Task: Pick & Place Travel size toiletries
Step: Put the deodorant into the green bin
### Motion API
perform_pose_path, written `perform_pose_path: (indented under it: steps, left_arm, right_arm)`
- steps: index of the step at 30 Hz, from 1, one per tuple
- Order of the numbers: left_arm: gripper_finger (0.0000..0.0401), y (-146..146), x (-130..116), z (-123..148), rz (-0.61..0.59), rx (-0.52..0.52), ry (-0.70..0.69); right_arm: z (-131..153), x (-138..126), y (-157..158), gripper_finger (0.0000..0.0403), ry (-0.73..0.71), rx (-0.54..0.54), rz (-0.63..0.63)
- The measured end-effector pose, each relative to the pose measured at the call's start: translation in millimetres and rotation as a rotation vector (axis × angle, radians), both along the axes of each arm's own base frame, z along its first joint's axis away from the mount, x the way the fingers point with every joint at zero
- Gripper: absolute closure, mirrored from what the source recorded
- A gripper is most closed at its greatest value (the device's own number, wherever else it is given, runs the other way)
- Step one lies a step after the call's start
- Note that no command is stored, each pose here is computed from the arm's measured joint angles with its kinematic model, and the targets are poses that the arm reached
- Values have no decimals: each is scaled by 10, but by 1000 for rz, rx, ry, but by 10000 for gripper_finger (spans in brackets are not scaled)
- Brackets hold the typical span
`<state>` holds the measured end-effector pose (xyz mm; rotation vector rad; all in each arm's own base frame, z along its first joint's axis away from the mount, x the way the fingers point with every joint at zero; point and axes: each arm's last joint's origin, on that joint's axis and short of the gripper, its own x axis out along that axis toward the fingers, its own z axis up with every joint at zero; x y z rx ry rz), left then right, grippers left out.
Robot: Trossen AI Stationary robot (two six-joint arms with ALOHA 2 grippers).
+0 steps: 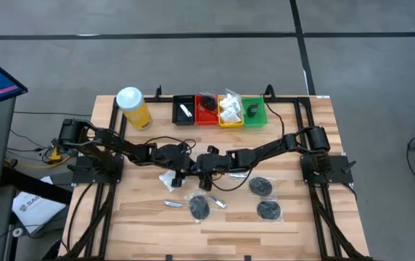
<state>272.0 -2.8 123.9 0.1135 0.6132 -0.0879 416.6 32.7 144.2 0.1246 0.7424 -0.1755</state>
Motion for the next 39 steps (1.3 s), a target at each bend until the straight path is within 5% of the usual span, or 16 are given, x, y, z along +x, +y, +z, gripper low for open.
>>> perform_pose_path:
  steps: [22,30,39]
  left_arm:
    - [191,22,-47,44,70,54,34]
    - [192,37,-250,361,143,29,-6]
    - [209,2,-491,359,144,6,-40]
  right_arm:
    - [10,-87,-43,208,80,-17,-3]
    - [308,-287,-235,208,159,-120,-134]
    - [795,-698,-631,208,253,-174,-336]
